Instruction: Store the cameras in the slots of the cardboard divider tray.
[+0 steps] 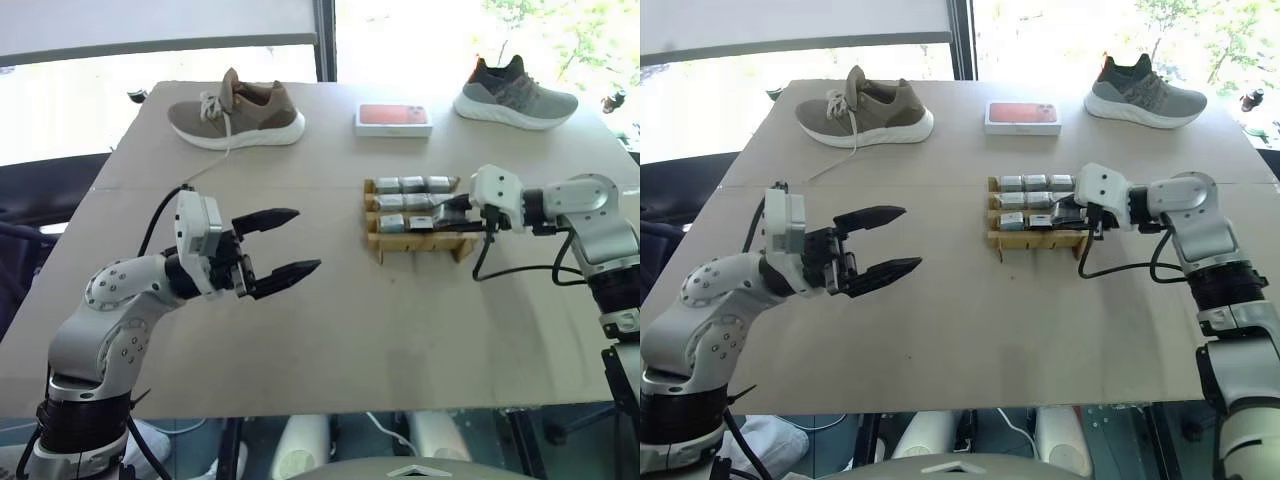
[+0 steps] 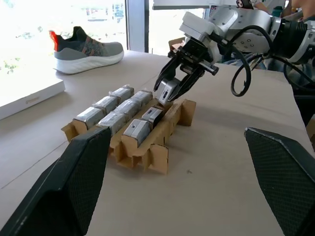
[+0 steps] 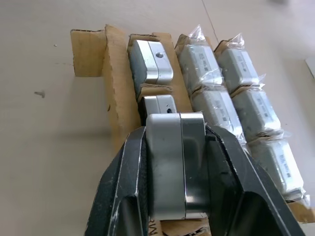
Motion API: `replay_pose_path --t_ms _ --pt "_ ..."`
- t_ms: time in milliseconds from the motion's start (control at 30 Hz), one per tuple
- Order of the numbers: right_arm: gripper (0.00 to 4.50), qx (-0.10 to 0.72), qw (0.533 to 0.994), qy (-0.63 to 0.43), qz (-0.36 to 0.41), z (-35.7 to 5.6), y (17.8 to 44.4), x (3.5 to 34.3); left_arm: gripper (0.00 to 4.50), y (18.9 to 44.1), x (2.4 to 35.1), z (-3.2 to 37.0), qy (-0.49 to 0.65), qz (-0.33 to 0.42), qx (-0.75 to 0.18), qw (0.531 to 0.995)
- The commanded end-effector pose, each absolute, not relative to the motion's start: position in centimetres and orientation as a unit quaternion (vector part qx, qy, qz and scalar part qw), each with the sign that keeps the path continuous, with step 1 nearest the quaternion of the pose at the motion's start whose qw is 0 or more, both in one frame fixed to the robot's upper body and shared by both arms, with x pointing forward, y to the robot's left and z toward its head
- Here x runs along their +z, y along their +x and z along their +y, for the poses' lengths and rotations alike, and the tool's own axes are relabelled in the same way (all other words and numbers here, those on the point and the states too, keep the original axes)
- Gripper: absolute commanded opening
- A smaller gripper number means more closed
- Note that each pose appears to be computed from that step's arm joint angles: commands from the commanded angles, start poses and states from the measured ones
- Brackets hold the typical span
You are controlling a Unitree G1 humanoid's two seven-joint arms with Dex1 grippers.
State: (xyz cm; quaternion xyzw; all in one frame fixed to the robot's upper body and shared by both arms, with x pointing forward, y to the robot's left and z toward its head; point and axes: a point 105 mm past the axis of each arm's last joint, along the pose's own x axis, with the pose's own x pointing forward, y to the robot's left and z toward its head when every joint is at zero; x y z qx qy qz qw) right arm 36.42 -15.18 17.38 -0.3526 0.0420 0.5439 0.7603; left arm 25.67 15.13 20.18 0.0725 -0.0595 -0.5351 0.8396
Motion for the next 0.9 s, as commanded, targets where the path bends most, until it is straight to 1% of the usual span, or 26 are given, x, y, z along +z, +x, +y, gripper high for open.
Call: replay_pose_path --t_ms 33,600,900 --pt "0.86 0.540 0.757 -0.368 0.022 -15.3 36.8 18.5 4.50 25.3 21.2 15.3 0.084 -0.077 -0.528 0.842" --pt "0.86 0.549 0.752 -0.364 0.028 -15.4 37.2 18.2 4.50 24.8 21.1 15.5 0.082 -0.067 -0.510 0.854" --pt "0.86 0.553 0.743 -0.373 0.056 -16.1 37.7 16.8 4.50 24.3 21.0 15.6 0.083 -0.064 -0.501 0.859"
